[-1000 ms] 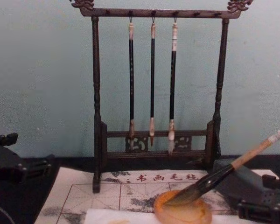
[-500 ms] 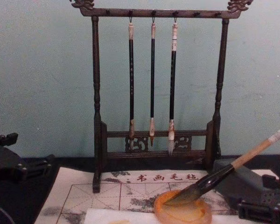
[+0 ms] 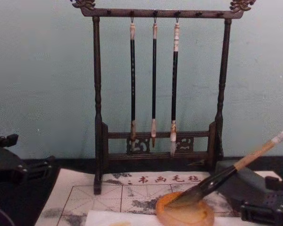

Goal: Pick up the brush from the inkstone, write on the paper, then place the brush back to its original position.

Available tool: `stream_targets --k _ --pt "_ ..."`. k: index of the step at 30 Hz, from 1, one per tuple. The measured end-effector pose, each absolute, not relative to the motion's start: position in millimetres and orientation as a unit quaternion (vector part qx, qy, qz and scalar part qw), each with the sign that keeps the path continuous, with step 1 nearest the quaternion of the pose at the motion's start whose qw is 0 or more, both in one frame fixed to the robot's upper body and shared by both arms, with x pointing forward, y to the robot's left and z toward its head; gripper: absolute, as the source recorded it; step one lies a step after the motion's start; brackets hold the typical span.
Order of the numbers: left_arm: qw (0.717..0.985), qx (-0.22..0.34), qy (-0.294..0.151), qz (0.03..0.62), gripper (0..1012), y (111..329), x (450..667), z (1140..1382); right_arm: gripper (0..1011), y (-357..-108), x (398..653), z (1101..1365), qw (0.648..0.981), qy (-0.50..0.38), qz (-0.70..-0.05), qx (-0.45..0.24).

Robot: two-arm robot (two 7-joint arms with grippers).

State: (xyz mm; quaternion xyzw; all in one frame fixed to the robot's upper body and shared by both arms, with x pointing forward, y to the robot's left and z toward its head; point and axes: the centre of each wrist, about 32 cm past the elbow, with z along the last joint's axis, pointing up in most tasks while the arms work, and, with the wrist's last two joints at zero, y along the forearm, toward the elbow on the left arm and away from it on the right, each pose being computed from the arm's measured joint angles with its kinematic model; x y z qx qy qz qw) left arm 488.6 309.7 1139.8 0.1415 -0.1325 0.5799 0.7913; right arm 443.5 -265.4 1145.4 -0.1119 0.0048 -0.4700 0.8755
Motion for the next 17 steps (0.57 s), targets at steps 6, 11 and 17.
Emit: stream_targets --k 6,11,17 --pt "0.791 0.141 -0.132 0.580 1001 309.7 488.6 1139.8 1000 -265.4 443.5 1145.4 0.876 0.005 -0.470 -0.112" --pt "0.791 0.141 -0.132 0.580 1001 309.7 488.6 1139.8 1000 -265.4 443.5 1145.4 0.876 0.005 -0.470 -0.112" --pt "0.791 0.141 -0.132 0.580 1001 309.7 488.6 1139.8 1000 -265.4 443.5 1145.4 0.876 0.005 -0.470 -0.112"
